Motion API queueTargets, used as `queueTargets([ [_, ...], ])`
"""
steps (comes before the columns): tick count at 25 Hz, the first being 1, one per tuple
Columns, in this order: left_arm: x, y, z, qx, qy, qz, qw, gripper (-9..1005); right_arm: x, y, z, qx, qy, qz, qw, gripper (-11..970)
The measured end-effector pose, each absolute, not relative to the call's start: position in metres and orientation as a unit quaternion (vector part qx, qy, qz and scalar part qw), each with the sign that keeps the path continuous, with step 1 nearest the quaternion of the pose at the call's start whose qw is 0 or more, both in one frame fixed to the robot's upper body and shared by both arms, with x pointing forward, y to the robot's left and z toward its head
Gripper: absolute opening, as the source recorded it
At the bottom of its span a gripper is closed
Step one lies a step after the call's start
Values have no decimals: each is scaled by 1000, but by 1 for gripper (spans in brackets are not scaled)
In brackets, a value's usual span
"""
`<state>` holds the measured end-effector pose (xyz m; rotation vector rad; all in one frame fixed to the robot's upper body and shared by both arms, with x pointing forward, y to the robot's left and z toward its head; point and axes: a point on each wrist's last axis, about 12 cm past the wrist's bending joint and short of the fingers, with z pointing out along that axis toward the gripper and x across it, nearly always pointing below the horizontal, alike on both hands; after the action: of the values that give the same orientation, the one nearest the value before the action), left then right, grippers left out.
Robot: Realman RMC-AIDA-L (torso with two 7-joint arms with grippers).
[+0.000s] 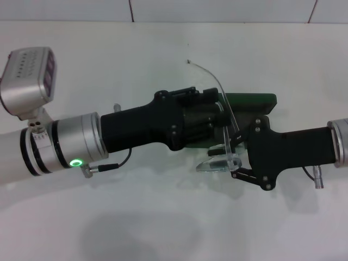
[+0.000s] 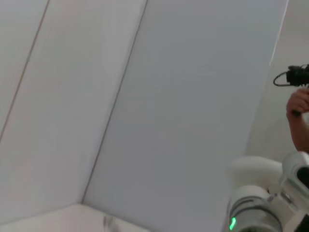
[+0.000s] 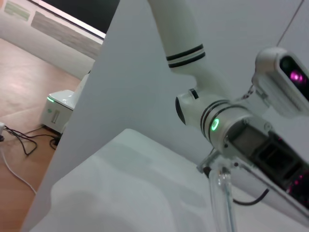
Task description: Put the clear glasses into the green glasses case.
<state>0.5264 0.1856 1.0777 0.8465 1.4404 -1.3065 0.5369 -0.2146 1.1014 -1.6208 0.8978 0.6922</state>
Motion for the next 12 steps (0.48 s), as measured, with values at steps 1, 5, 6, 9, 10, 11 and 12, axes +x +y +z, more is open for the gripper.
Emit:
queueTargets([
  [1,526,185,1077,351,595,-538,484,589,536,-215,1101,-685,376,290,553,156],
  [5,525,183,1074,361,602,-539,466,589,535,-215,1101,-689,365,283,559,158],
  [6,524,183,1074,363,603,-540,462,589,534,-215,1101,-689,363,282,560,159],
  [9,524,182,1074,363,605,-540,459,589,533,-214,1100,-689,359,281,563,160],
  [10,524,182,1074,364,605,-540,459,589,533,-214,1100,-690,359,280,563,161],
  [11,524,182,1073,363,605,-540,458,589,533,-214,1100,-690,358,279,564,161],
  [12,524,182,1073,363,605,-540,458,589,532,-214,1100,-690,357,279,564,162],
])
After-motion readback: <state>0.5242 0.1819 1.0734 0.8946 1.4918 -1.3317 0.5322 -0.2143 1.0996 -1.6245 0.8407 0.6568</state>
